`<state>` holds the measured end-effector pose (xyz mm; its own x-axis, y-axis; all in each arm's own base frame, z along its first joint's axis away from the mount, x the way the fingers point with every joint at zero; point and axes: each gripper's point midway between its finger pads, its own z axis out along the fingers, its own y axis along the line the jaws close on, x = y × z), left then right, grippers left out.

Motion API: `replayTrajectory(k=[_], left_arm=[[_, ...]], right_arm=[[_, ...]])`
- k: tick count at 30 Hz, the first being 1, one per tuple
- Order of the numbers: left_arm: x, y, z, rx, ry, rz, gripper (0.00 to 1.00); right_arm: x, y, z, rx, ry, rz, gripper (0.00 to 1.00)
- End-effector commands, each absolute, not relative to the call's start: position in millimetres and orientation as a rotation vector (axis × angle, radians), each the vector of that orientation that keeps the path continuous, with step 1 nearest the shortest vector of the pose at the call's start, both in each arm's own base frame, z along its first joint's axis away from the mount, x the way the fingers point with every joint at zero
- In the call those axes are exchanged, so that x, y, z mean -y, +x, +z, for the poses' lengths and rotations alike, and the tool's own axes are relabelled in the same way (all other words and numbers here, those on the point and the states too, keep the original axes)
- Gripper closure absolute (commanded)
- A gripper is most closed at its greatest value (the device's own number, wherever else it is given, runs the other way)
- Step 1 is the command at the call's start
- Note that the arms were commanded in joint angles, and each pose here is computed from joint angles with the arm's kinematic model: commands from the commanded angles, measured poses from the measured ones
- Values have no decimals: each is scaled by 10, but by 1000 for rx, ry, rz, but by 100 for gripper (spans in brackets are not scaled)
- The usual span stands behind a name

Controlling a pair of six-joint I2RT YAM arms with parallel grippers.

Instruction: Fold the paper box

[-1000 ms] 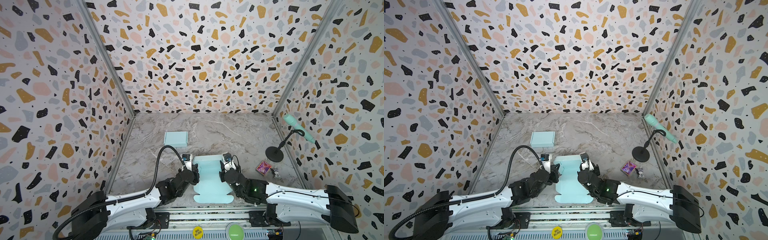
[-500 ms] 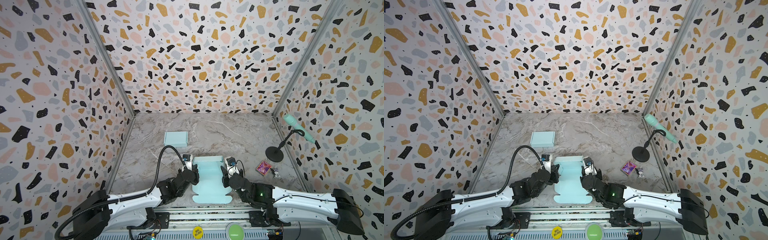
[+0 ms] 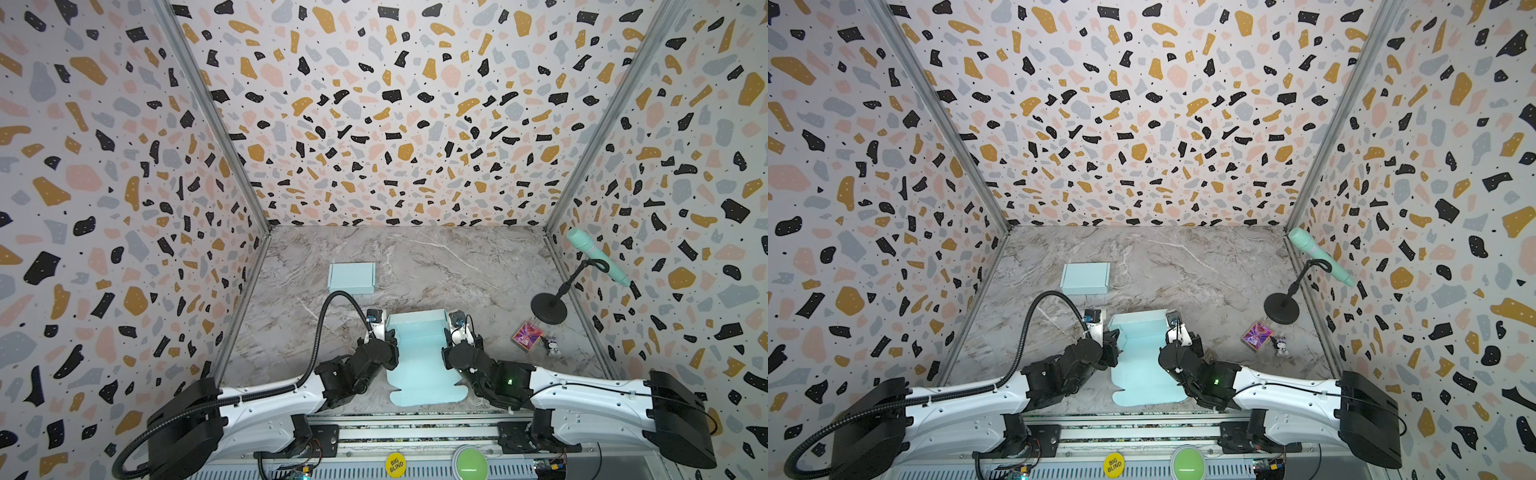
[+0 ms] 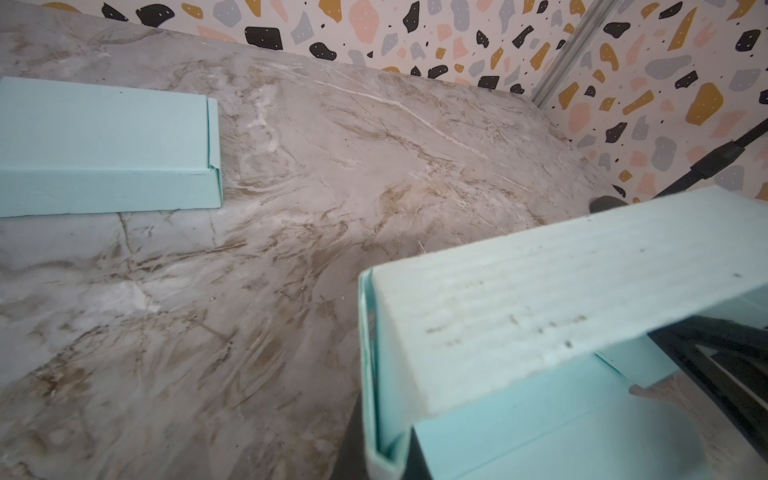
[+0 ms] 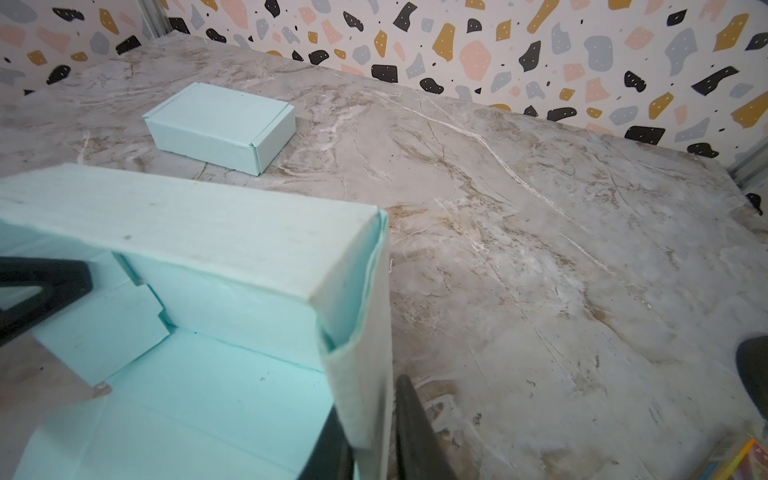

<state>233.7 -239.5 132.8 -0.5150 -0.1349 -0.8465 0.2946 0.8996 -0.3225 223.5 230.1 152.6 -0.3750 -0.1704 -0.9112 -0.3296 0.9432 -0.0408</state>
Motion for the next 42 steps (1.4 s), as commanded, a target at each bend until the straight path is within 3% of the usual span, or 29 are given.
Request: replayTrajectory(k=[1,4,10,15,24,30,36,42], left_arm=[[2473,2400,1539,-1994,99,-561,100],[2522,2404,1539,-2000,117,-566,100],[2600,2411,1568,-2001,131,-588,100],[2573,2417,1492,-2009,117,-574,100],[2584,2429,1442,-2015,118,-564,100],[2577,2439,1446,-2011,110,-560,100],[2582,2442,1450,-2007,106,-566,100],[2607,2443,1444,-2004,106,-579,100]], right_arm=[[-2188,2321,1521,-1951,-332,84,90],[-2173,2370,1443,-1958,-343,6,100],[-2166,2468,1347,-1965,-296,-103,100],[-2225,2502,1409,-1945,-266,-33,88],[-2200,2606,1320,-1946,-264,-88,97],[-2186,2706,1224,-1954,-272,-176,92],[-2173,2807,1191,-1976,-233,-117,92],[-2201,2927,1163,-1969,-248,-211,96]])
